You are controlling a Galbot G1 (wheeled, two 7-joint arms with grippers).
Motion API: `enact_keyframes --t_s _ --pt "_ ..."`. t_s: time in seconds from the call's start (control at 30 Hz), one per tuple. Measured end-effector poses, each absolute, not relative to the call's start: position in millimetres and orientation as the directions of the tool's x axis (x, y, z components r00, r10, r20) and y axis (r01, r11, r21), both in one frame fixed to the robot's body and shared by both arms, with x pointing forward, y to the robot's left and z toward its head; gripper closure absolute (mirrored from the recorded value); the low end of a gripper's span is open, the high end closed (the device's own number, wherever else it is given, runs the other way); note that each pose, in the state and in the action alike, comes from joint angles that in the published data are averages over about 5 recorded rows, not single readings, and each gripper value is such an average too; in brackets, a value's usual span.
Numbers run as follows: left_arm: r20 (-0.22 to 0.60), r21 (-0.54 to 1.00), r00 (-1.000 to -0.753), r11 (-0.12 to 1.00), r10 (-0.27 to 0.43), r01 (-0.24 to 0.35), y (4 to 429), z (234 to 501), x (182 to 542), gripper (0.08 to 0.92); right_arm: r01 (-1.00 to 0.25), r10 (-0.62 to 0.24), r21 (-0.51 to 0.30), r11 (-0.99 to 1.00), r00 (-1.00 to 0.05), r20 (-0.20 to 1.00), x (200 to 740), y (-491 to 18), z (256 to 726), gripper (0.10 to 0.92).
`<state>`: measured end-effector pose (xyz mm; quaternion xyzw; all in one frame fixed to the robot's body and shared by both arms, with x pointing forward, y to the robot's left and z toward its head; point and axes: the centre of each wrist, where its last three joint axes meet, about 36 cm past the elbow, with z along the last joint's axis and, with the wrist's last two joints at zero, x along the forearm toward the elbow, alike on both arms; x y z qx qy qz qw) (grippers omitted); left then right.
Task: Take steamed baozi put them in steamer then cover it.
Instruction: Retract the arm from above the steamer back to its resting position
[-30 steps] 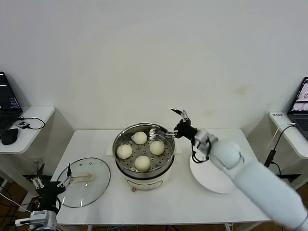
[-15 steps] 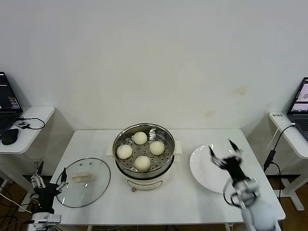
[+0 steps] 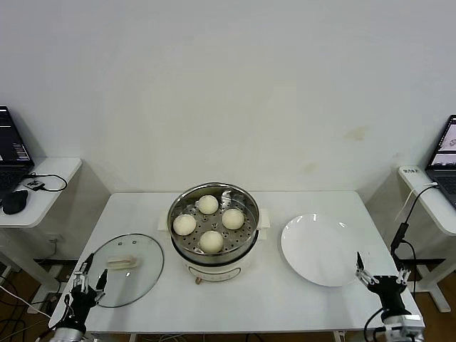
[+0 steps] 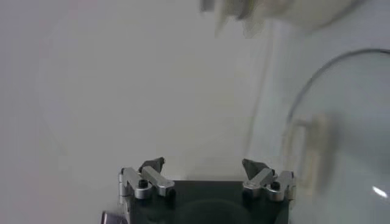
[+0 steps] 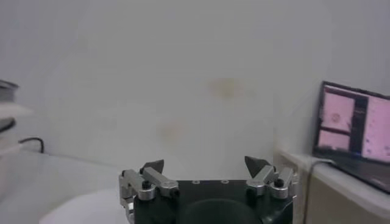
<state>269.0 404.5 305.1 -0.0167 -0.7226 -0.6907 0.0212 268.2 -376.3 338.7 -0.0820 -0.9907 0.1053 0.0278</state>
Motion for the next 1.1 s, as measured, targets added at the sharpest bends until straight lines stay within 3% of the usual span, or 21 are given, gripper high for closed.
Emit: enact_keyframes --t_s 0.4,1.1 --pt "0.104 0.995 -0.994 -0.01 0.022 0.104 405.3 285.0 287.1 0.177 0.178 0.198 -0.212 0.961 -0.977 0.079 251.7 -369.7 325.0 0.2" --pt "0.102 0.994 -0.994 -0.044 0.024 0.101 413.1 274.1 352.7 0.177 0.178 0.209 -0.221 0.959 -0.97 0.127 237.8 -361.9 316.7 0.2"
